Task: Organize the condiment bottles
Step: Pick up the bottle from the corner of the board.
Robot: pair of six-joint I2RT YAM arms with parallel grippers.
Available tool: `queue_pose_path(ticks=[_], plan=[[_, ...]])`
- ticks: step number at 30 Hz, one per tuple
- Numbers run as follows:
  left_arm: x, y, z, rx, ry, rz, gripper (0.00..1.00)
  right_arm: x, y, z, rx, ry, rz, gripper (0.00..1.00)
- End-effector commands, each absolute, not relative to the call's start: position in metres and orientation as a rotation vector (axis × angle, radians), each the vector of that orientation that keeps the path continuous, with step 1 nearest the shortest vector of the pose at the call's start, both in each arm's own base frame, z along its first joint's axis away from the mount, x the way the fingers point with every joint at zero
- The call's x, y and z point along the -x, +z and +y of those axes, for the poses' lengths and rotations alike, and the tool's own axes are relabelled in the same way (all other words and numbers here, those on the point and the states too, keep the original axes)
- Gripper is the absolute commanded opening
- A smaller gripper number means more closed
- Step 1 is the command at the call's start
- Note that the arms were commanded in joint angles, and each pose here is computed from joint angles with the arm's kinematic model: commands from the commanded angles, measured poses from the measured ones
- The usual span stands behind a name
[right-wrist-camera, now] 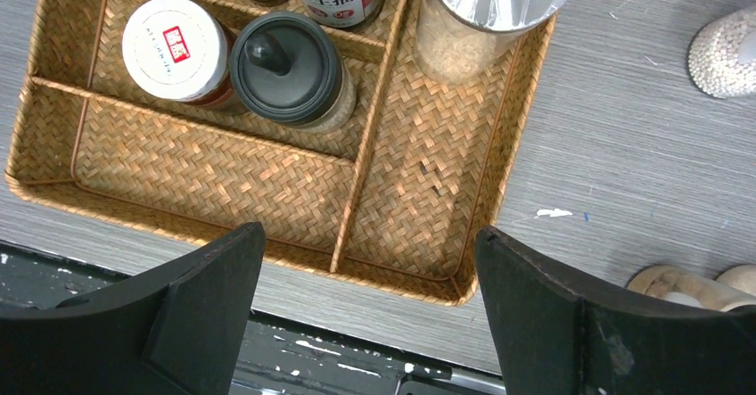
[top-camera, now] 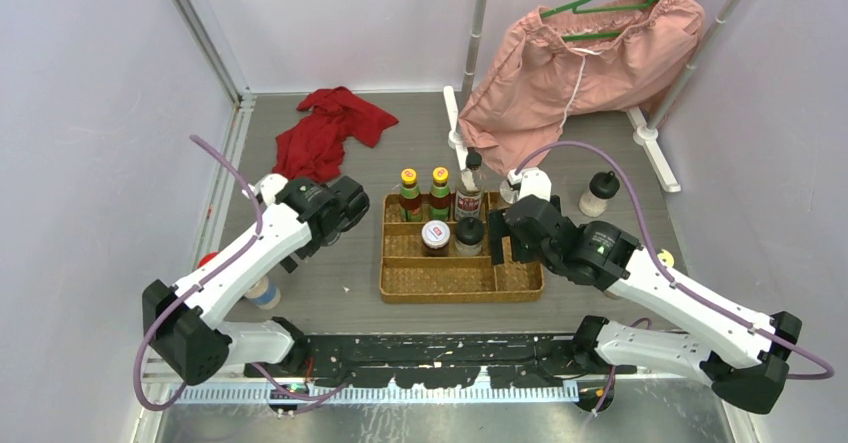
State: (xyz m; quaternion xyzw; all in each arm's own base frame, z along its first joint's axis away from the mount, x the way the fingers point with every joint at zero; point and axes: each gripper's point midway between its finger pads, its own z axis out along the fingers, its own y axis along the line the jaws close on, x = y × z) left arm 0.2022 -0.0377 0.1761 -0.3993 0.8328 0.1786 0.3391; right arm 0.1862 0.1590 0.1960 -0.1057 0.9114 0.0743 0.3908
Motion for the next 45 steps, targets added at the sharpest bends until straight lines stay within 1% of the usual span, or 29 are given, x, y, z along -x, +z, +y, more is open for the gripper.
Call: queue_pose_path(ticks=[1, 5, 11, 13, 20, 25, 31, 36, 45], plan=[[-0.153, 0.176, 0.011, 1.244, 0.737, 2.103, 0.86, -0.192, 0.213, 0.17, 0.281, 0.226, 2.279, 0.93], [-0.166, 0.178, 0.011, 1.333, 0.777, 2.067, 0.88, -0.196, 0.211, 0.174, 0.305, 0.206, 2.286, 0.93], [-0.207, 0.191, 0.009, 1.345, 0.82, 2.024, 0.91, -0.199, 0.208, 0.177, 0.334, 0.182, 2.297, 0.93], [-0.22, 0.198, 0.016, 1.342, 0.845, 2.018, 0.9, -0.198, 0.206, 0.176, 0.343, 0.175, 2.297, 0.93], [-0.223, 0.217, 0.062, 1.507, 0.898, 1.975, 0.94, -0.2, 0.2, 0.174, 0.364, 0.147, 2.297, 0.93], [-0.207, 0.228, 0.072, 1.533, 0.867, 2.003, 0.93, -0.203, 0.194, 0.183, 0.382, 0.163, 2.299, 0.93], [-0.164, 0.214, 0.075, 1.7, 0.819, 2.006, 0.92, -0.207, 0.185, 0.198, 0.407, 0.203, 2.305, 0.93], [-0.154, 0.219, 0.084, 1.754, 0.801, 1.998, 0.92, -0.209, 0.184, 0.205, 0.435, 0.217, 2.302, 0.93], [-0.097, 0.191, 0.086, 1.964, 0.827, 1.947, 0.91, -0.214, 0.178, 0.222, 0.497, 0.241, 2.312, 0.93]])
